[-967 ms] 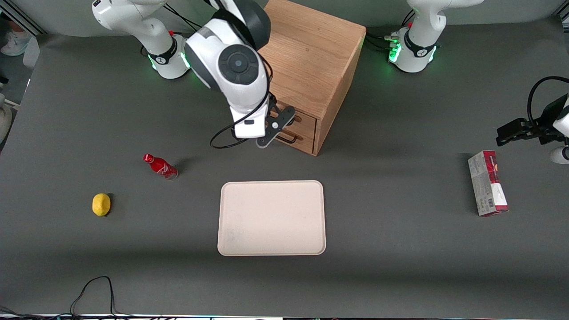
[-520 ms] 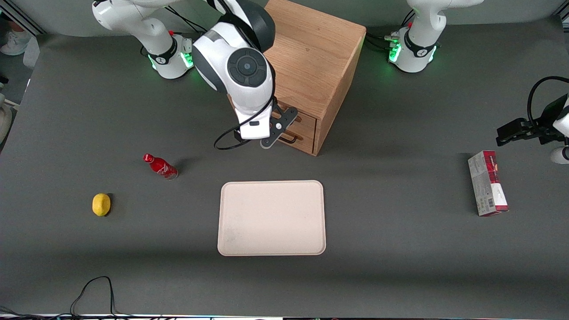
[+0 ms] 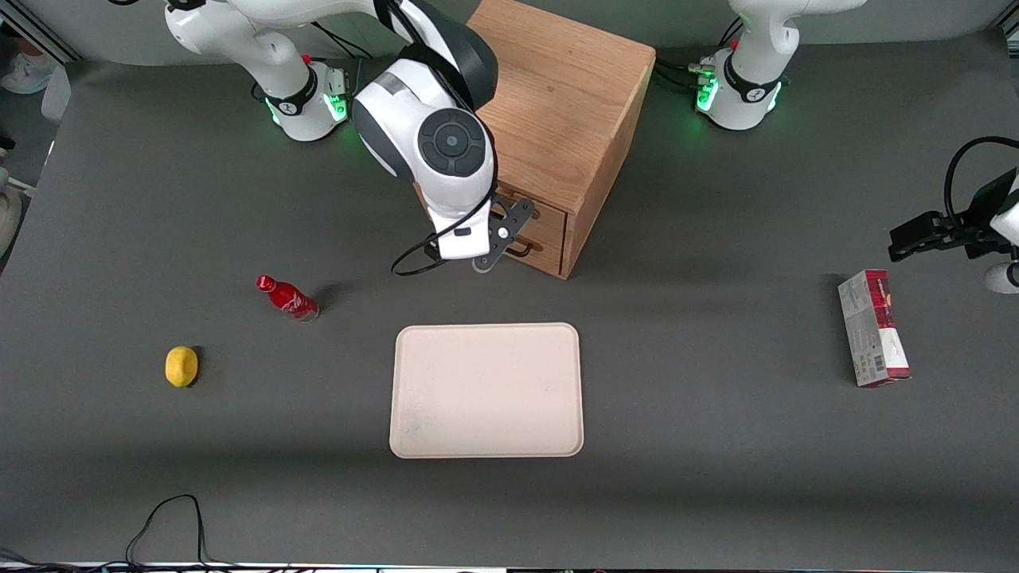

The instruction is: Open upper drawer

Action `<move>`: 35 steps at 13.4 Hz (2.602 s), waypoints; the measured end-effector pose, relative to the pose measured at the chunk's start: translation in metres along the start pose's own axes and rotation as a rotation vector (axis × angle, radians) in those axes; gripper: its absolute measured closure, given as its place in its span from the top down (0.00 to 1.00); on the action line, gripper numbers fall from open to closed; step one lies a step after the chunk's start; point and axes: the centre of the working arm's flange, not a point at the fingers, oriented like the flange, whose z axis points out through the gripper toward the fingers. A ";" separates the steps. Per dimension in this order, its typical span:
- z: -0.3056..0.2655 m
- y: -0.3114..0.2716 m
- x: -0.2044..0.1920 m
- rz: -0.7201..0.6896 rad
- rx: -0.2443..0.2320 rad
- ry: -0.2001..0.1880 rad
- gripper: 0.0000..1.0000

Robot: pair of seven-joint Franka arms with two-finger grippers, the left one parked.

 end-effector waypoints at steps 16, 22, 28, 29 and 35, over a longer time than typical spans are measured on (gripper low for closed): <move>-0.002 0.028 -0.006 -0.077 0.150 0.036 1.00; -0.002 0.030 -0.008 -0.089 0.167 0.031 1.00; 0.003 0.025 -0.007 -0.098 0.179 0.021 1.00; 0.006 0.022 -0.007 -0.099 0.198 0.021 1.00; 0.023 0.019 -0.002 -0.091 0.224 0.038 1.00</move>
